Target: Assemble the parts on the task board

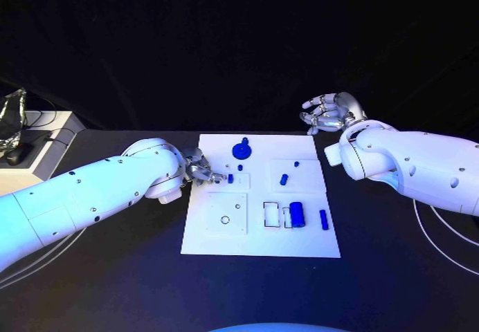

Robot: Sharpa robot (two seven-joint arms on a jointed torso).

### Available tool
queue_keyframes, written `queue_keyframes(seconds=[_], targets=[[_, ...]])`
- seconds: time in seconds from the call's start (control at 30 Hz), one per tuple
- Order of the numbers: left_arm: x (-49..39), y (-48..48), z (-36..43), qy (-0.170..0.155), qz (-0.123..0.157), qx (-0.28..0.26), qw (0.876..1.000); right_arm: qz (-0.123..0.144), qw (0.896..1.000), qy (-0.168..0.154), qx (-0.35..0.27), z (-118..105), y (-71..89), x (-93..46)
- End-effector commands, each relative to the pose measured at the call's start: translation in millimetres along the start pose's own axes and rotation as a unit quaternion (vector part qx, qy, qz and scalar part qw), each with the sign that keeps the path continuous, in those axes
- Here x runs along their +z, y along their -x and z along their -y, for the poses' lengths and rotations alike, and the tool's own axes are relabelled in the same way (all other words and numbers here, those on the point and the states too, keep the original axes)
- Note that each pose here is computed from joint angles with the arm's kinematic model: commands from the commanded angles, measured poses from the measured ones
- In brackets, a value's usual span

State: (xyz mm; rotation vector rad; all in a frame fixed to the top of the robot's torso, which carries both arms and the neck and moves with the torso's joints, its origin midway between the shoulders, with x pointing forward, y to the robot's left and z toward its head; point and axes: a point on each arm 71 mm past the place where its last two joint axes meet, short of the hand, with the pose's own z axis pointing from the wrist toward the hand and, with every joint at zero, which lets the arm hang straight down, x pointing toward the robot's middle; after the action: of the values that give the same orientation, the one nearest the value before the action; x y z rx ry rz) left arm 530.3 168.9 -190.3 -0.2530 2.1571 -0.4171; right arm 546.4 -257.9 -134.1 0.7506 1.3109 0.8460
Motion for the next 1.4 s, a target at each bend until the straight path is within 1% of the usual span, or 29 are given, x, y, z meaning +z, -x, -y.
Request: queue_keyframes(seconds=[0.03,0.37,0.73,0.83,1.07,1.27,1.33,1.4], targets=[[-0.7,-2.2,-0.7,0.007,-0.001,0.007,1.000,-0.008,1.000,0.005,-0.003,-1,-1.6,-0.2],[-3.0,-2.4,4.4,-0.003,0.002,0.002,1.000,-0.009,1.000,0.005,-0.003,-1,-2.0,-0.2],[-5.5,-0.6,12.9,-0.019,0.009,-0.010,1.000,-0.008,1.000,0.005,-0.003,0,-1.9,-0.2],[-6.5,1.8,13.0,-0.019,0.011,-0.012,1.000,-0.008,1.000,0.005,-0.004,0,-1.8,-0.2],[-8.4,7.7,10.1,-0.016,0.016,-0.015,1.000,-0.008,1.000,0.005,-0.005,0,-1.2,-0.1],[-10.0,10.8,8.7,-0.015,0.017,-0.015,1.000,-0.008,1.000,0.005,-0.006,0,-1.1,-0.1],[-10.5,11.8,8.7,-0.016,0.018,-0.016,1.000,-0.008,1.000,0.005,-0.006,0,-1.1,-0.1],[-11.9,15.1,10.1,-0.020,0.023,-0.021,0.999,-0.008,1.000,0.005,-0.006,0,-0.9,-0.2]])
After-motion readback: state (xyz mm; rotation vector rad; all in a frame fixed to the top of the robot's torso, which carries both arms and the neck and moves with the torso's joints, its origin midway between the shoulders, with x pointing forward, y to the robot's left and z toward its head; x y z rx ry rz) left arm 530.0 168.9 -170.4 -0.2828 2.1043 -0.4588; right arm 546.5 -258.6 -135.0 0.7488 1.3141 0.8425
